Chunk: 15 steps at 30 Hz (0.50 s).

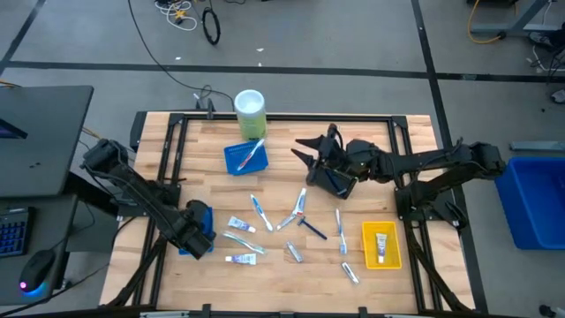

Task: Pick & Place Travel size toiletries
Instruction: Put the silver nail cutter into the bottom blue bin, then put the blue toothbrush into the top blue bin

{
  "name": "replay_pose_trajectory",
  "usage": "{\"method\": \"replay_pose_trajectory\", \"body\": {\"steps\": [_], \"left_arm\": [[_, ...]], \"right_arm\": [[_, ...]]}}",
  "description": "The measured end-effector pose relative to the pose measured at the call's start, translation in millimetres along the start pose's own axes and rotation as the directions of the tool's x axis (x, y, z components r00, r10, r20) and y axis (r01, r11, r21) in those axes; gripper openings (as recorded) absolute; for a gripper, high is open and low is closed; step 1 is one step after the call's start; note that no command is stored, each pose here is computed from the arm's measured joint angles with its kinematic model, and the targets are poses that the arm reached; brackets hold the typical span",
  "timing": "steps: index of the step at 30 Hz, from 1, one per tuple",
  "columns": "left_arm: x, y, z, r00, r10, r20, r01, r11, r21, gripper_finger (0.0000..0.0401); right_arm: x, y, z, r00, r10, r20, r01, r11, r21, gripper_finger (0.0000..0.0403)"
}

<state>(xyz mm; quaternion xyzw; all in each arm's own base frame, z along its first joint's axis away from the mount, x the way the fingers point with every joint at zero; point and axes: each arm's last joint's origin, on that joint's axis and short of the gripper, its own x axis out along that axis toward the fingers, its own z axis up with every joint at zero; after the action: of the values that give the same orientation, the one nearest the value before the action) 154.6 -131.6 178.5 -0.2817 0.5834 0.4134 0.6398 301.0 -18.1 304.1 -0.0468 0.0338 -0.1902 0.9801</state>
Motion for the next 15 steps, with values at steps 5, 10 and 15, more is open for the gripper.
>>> {"method": "replay_pose_trajectory", "body": {"steps": [5,10,15], "left_arm": [[-3.7,-1.0,2.2,1.000,0.006,-0.012,-0.005,0.996,0.091,0.0131],[-40.2,2.1,11.9,0.995,-0.021,0.102,0.012,0.996,0.088,0.0132],[-87.6,2.0,28.3,0.888,-0.235,0.395,0.158,0.963,0.217,0.0124]], "right_arm": [[2.2,-0.4,-2.4,1.000,0.015,-0.007,-0.015,1.000,-0.002,0.0171],[8.3,2.5,-9.6,1.000,0.017,-0.025,-0.017,1.000,0.017,0.0197],[17.5,7.2,-20.9,0.998,0.050,-0.049,-0.047,0.996,0.071,0.0230]]}}
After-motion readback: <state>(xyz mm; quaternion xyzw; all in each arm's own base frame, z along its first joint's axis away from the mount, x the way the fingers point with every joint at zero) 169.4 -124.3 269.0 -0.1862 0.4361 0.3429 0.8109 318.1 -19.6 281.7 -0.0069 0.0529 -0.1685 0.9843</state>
